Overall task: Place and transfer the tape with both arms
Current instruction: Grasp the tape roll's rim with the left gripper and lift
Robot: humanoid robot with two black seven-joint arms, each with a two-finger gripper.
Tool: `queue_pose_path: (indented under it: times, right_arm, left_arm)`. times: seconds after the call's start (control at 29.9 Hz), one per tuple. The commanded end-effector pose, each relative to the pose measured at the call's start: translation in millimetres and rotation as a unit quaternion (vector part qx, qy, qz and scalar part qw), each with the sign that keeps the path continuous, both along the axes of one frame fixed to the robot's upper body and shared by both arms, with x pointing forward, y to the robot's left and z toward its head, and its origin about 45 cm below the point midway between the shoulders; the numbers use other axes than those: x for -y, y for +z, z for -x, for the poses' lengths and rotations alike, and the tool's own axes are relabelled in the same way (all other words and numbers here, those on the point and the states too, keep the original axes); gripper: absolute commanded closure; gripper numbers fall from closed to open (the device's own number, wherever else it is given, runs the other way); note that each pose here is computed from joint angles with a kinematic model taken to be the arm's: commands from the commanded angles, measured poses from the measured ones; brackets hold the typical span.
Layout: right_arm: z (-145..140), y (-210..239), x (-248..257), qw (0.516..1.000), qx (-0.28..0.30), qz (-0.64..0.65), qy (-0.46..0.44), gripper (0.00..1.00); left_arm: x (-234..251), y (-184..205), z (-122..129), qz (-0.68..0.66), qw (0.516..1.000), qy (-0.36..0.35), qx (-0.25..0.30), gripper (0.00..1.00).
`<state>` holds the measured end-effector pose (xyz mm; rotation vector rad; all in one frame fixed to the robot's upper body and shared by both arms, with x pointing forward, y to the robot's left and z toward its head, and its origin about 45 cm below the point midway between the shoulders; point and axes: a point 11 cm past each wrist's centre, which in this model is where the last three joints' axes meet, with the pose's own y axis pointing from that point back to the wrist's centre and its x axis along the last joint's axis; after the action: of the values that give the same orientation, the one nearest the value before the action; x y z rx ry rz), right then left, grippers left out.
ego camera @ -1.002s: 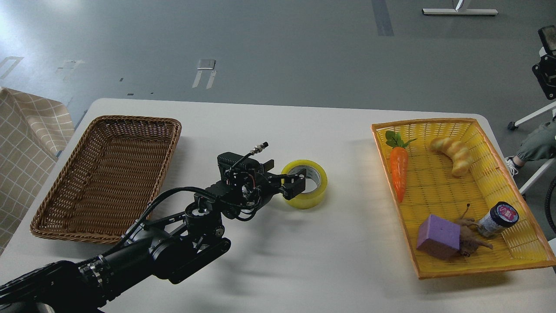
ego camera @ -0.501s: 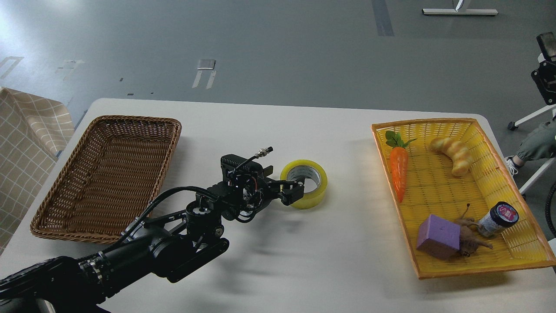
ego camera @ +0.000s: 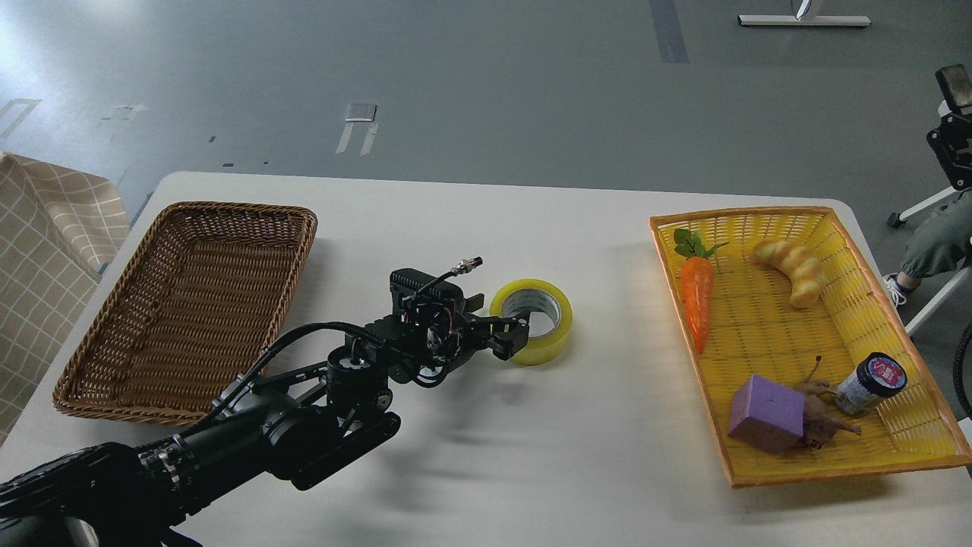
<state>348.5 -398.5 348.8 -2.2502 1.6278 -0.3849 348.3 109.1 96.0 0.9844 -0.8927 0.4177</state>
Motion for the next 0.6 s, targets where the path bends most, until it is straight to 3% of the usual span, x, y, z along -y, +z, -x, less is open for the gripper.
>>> queue_pose_path:
  times: [0.0, 0.03, 0.17, 0.23, 0.57]
  right_arm:
    - [1, -3, 1, 1.000, -0.003, -0.001, -0.001, 0.00]
    - [1, -3, 1, 1.000, -0.003, -0.001, -0.001, 0.00]
    - [2, -4, 1, 1.000, -0.004, -0.001, -0.002, 0.00]
    - [2, -4, 1, 1.000, -0.004, -0.001, -0.002, 0.00]
    - [3, -7, 2, 1.000, -0.009, -0.001, -0.003, 0.00]
  left_arm:
    - [-2, -3, -1, -0.009, 1.000, 0.000, -0.003, 0.27]
    - [-2, -2, -2, -0.010, 1.000, -0.001, -0.001, 0.35]
    - [-7, -5, -4, -0.024, 1.000, 0.012, -0.001, 0.40]
    - [-12, -7, -7, -0.037, 0.999, 0.027, -0.002, 0.50]
    - [-11, -8, -5, -0.042, 0.999, 0.024, -0.012, 0.60]
